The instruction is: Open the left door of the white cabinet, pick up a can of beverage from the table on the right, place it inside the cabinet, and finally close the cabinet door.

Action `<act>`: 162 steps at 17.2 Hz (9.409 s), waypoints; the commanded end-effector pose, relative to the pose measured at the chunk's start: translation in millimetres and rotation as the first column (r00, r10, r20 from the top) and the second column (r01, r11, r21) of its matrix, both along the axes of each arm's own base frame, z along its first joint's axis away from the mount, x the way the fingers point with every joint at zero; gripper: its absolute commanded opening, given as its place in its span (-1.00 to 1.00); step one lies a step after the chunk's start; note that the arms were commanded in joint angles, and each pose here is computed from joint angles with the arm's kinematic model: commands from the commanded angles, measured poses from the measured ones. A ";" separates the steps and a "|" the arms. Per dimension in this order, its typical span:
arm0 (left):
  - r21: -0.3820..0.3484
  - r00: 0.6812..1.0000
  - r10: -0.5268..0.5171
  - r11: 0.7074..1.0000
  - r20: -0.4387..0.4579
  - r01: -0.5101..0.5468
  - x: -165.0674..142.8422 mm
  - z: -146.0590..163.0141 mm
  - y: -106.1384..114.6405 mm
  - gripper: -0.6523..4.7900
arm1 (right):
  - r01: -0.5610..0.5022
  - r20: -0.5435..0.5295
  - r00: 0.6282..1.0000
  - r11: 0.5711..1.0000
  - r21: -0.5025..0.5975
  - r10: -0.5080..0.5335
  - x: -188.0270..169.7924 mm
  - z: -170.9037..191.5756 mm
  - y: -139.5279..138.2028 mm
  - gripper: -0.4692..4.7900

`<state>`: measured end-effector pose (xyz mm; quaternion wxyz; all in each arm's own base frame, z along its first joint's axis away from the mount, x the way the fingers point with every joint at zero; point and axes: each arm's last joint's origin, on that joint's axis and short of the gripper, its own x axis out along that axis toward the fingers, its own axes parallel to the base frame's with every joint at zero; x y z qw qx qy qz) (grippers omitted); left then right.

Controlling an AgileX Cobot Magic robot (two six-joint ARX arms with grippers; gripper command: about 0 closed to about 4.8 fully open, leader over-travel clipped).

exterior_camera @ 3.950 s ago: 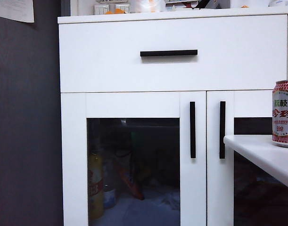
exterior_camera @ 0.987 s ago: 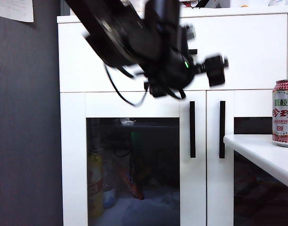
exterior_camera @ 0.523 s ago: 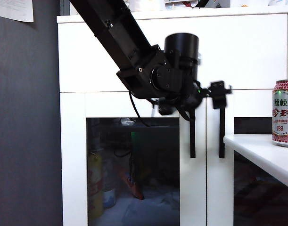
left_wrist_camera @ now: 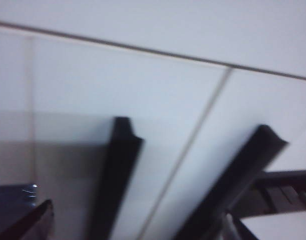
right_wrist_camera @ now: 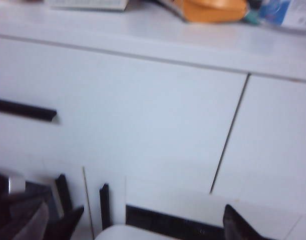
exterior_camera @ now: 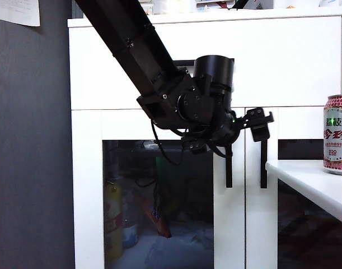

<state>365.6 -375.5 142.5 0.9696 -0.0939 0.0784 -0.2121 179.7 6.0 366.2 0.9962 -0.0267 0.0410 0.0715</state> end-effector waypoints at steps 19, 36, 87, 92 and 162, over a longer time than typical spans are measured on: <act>-0.036 0.999 0.011 0.999 0.034 -0.010 5.2 10.4 3.5 -0.39 | 0.044 0.030 0.999 0.999 -0.004 -0.044 -1.2 3.7 -1.4 1.00; -0.048 0.997 0.052 0.998 0.048 -0.049 11.9 14.7 1.7 0.60 | 0.048 0.025 0.999 0.999 -0.005 -0.048 -1.0 2.9 -1.5 1.00; 0.004 0.985 0.068 0.998 0.160 -0.069 8.4 19.3 -8.9 -0.78 | 0.107 0.126 0.986 0.994 0.022 -0.109 -13.0 16.1 -3.3 1.00; -0.085 0.970 0.084 0.994 0.230 -0.066 -4.3 1.9 4.4 -0.78 | 0.107 0.117 0.987 0.994 0.021 -0.109 -12.9 15.1 -3.3 1.00; 0.196 0.998 -0.055 0.979 -0.006 0.055 -148.4 24.7 119.3 -0.78 | -0.566 -0.534 0.595 0.785 0.252 0.600 79.6 -124.8 116.2 -0.83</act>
